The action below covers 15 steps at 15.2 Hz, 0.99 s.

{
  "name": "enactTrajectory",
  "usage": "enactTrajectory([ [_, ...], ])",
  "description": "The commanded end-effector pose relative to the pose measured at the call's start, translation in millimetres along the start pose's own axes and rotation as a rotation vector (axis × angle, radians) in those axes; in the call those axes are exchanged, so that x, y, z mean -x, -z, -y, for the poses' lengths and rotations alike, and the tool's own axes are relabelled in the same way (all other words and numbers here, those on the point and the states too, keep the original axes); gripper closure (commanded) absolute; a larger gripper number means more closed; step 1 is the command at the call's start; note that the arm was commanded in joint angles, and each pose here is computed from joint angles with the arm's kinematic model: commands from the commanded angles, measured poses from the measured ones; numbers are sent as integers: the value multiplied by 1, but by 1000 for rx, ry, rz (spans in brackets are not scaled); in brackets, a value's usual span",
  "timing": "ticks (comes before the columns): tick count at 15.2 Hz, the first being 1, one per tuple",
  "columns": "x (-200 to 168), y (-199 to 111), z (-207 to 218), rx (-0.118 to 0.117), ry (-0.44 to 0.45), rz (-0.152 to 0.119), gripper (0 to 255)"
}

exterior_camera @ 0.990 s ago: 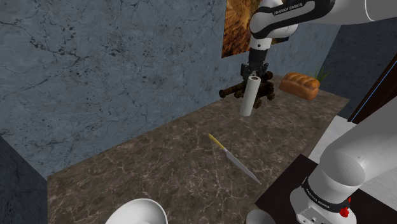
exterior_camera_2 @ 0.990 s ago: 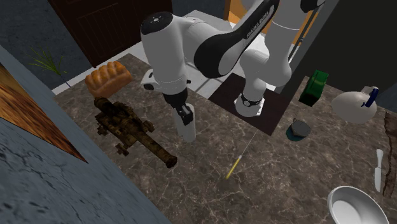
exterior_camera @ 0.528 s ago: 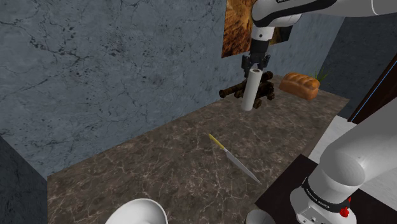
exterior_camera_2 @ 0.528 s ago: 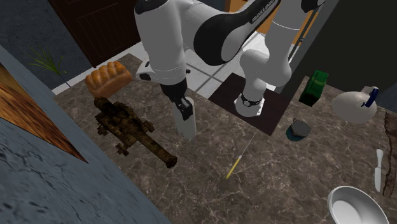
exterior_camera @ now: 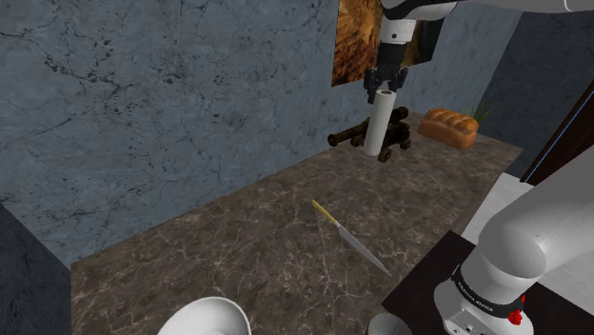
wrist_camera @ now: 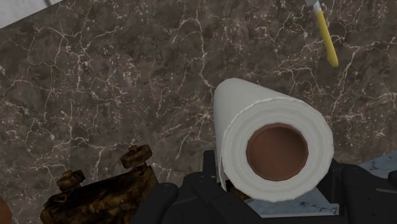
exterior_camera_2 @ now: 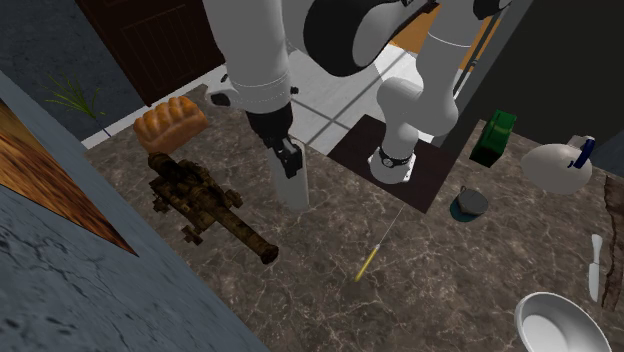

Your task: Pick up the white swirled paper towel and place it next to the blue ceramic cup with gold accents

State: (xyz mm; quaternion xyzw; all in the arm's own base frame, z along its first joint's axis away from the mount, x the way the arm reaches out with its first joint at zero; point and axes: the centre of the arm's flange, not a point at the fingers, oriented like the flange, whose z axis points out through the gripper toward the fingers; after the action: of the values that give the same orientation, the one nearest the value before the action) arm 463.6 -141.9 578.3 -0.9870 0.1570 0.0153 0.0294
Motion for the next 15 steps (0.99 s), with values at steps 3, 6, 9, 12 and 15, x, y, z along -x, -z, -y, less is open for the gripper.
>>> enactTrajectory([
  [3, 1, 21, 1, 0, 0, 0, 255],
  [6, 2, 37, 2, 0, 0, 0, 255],
  [9, 2, 52, 2, 0, 0, 0, 255],
  [12, 3, 68, 3, 0, 0, 0, 255],
  [15, 4, 84, 4, 0, 0, 0, 255],
])
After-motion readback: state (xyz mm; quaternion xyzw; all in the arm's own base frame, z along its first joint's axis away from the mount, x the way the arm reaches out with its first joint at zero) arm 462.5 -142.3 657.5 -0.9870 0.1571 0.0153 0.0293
